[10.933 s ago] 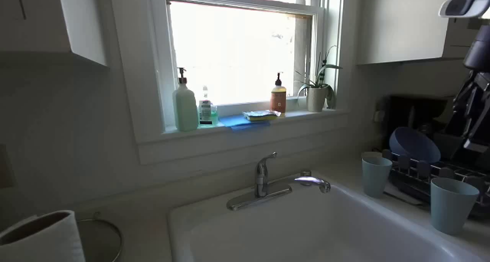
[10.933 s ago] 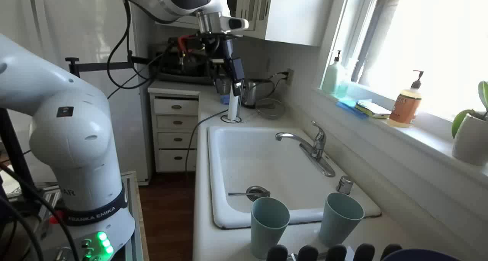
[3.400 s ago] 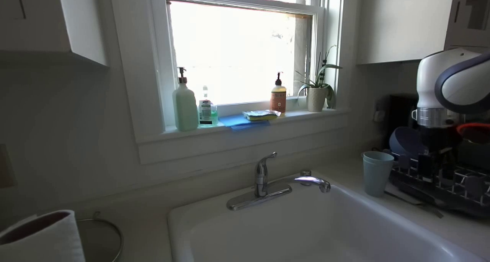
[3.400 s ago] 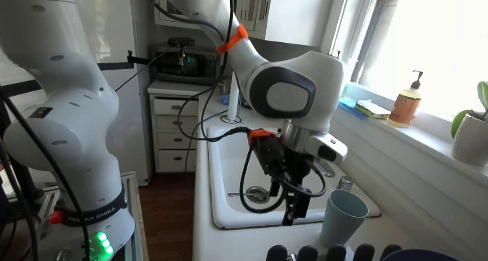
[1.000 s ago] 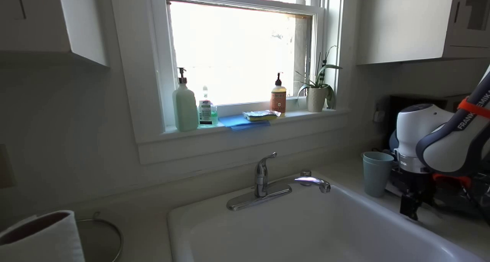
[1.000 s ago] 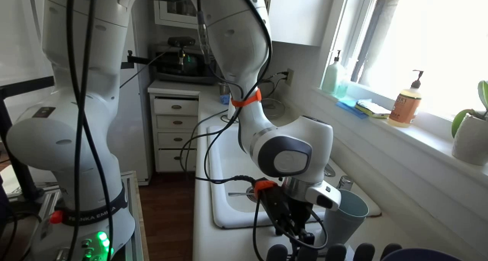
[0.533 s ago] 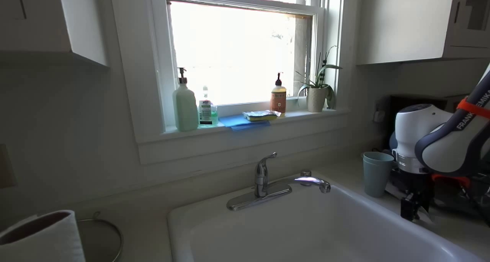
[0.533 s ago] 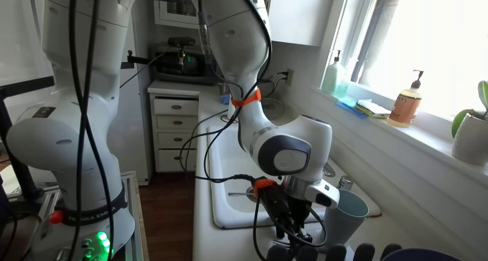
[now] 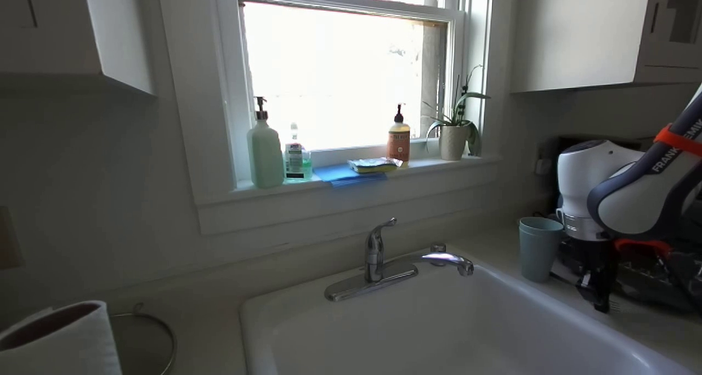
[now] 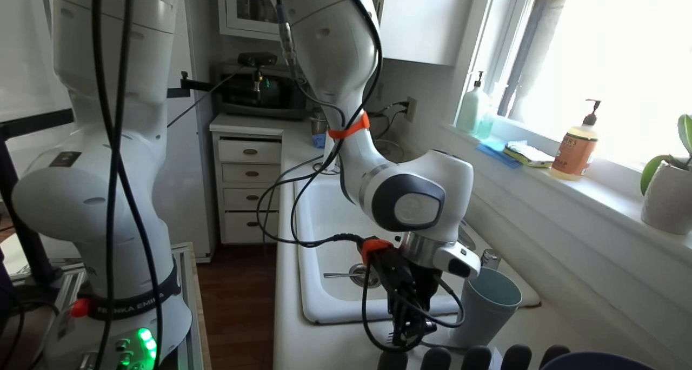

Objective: Stack the two green cups together then place the silver fork in the stacked cups

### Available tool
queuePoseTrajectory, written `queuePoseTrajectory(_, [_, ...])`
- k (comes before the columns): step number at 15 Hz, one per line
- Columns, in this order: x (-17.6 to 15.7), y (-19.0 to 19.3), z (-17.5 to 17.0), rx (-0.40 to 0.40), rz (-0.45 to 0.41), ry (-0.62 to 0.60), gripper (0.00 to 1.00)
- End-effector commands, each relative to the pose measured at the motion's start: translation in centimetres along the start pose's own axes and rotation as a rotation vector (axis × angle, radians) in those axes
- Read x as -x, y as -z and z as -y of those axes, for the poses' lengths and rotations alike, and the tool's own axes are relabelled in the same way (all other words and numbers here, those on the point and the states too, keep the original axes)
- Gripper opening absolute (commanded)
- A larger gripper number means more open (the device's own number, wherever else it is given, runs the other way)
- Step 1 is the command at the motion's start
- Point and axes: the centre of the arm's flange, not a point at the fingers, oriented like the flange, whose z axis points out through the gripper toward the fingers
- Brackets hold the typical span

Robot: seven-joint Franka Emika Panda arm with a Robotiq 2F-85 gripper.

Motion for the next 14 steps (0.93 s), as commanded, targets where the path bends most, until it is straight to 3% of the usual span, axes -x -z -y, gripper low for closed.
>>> queuePoseTrajectory(1, [0.4, 1.4, 0.3, -0.001, 0.036, -0.005, 0.01])
queuePoseTrajectory(8, [2.8, 7.7, 1.6, 0.012, 0.096, 0.043, 0.01])
queuePoseTrajectory(14, [5.1, 13.8, 1.9, 0.044, 0.198, 0.078, 0.01])
